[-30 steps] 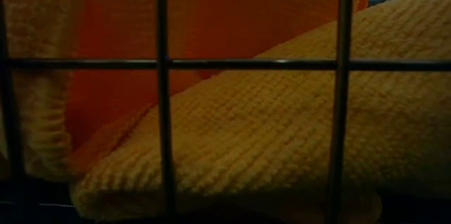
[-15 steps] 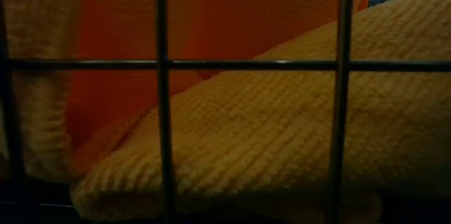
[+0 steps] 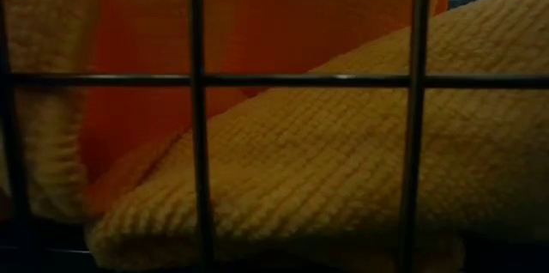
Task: Sort microfiber towel by color & place in baskets
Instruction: Put the blue microfiber towel into the orange bin
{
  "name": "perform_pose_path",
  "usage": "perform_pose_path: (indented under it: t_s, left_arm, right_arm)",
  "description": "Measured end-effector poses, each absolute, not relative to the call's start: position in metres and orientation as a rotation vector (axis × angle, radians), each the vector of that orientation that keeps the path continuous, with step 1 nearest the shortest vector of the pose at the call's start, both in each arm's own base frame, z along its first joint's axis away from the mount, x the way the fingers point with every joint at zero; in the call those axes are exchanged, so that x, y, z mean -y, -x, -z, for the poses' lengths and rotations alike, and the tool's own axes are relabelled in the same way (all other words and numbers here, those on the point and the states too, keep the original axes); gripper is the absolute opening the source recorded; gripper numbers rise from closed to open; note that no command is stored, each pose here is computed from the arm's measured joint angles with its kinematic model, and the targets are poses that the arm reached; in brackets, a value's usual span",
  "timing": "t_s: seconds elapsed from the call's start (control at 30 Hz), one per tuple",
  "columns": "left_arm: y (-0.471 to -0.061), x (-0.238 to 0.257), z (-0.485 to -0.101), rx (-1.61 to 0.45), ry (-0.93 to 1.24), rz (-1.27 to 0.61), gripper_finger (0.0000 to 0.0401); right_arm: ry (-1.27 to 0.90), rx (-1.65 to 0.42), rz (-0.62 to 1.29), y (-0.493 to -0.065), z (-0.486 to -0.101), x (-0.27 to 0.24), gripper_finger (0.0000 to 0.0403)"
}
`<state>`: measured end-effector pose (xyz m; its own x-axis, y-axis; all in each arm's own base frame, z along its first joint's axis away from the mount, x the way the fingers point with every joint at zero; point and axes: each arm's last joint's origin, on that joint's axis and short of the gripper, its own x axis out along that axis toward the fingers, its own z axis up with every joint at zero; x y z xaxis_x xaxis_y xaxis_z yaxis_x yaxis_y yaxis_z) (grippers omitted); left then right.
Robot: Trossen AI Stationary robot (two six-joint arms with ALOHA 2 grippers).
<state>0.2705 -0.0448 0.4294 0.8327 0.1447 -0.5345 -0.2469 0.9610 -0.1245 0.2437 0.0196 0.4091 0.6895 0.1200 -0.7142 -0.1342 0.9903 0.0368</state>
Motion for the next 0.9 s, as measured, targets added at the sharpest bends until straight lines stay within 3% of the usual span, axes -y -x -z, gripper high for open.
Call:
perform_pose_path:
  t_s: [0.27, 0.47, 0.67, 0.9]
  left_arm:
    - [-0.187, 0.041, -0.444, -0.672, 0.438, -0.280, 0.0005]
    - [-0.146, 0.034, -0.432, -0.842, 0.515, -0.511, 0.0007]
    - [-0.148, 0.034, -0.411, -0.886, 0.499, -0.594, 0.0007]
    - [-0.154, 0.038, -0.344, -1.166, 0.416, -0.682, 0.0006]
  right_arm:
    - [-0.055, -0.870, -0.139, -0.233, -0.407, -0.020, 0.0165]
    - [-0.056, -0.876, -0.139, -0.232, -0.407, -0.020, 0.0166]
    - [-0.056, -0.877, -0.139, -0.232, -0.407, -0.020, 0.0166]
    - [-0.056, -0.883, -0.138, -0.232, -0.406, -0.020, 0.0166]
